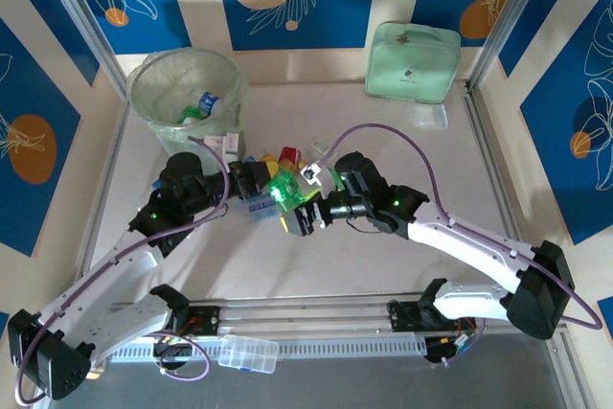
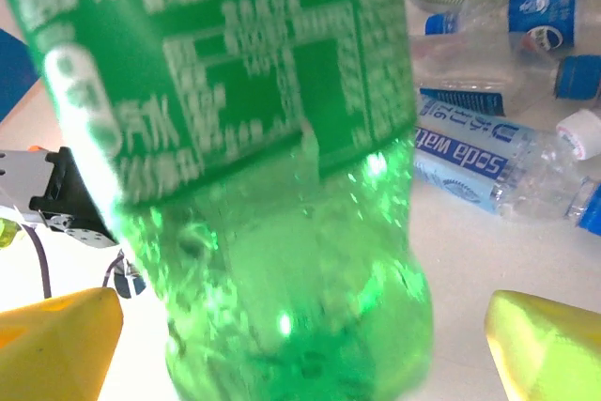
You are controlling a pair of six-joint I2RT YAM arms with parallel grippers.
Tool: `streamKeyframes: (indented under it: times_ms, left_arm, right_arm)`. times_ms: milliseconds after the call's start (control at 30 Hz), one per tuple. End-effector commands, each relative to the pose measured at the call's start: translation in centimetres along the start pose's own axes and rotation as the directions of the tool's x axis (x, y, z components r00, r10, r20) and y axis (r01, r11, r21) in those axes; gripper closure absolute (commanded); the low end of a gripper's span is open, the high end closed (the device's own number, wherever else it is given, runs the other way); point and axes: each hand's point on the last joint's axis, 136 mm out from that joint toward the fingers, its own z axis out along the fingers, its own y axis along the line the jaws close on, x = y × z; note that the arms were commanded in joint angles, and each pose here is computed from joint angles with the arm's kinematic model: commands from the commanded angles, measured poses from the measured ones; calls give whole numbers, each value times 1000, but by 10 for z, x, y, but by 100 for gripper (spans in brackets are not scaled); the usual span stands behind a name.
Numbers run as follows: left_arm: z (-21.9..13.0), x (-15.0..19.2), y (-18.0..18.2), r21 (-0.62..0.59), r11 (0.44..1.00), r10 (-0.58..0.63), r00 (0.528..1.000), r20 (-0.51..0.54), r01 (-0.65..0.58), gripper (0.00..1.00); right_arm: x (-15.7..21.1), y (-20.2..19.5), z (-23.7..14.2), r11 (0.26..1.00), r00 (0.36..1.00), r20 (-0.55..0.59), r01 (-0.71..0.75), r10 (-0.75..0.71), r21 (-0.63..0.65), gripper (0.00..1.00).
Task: Put the plastic bottles in the bin
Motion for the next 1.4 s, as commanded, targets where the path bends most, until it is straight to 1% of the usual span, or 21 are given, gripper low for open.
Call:
streamKeyframes:
  times_ms: [0,67,200,333,400,633,833,933,1100,1300,1367]
  left_arm:
    - [-13,-23,-3,-53,997,58,997,51,-55,100]
    - [-16,-32,-4,-67,995,75,995,61,-71,100]
    - [-27,-62,-4,-144,983,127,986,110,-110,100]
    - [-35,-92,-10,-180,974,164,976,141,-138,100]
    - [-36,-108,-7,-221,965,178,973,147,-143,100]
    - [-46,-179,10,-281,959,117,959,257,-42,100]
    - [-53,-238,18,-289,957,84,918,388,34,100]
    - [-56,-261,35,-317,946,82,898,431,65,100]
    - [-68,-289,79,-346,919,12,865,502,189,100]
    - [-76,-305,122,-351,891,-54,837,545,287,100]
    - [-72,-306,134,-353,887,-65,839,540,297,100]
  right_arm:
    - [-1,-7,-10,999,999,32,-2,0,36,1]
    - [-3,-11,-15,998,999,50,-4,2,57,1]
    - [-8,-19,-28,993,995,97,0,-11,118,1]
    - [-14,-25,-40,991,990,143,-29,10,131,0]
    - [-17,-27,-45,990,986,167,-42,19,136,0]
    - [-20,-29,-53,991,983,181,-65,43,115,0]
    - [-20,-26,-52,994,981,183,-76,60,85,0]
    - [-20,-26,-53,993,982,179,-71,54,89,0]
    - [-19,-29,-58,992,980,194,-68,45,111,1]
    - [-17,-31,-59,990,982,185,-64,41,123,1]
    - [-17,-32,-58,990,982,183,-66,42,127,1]
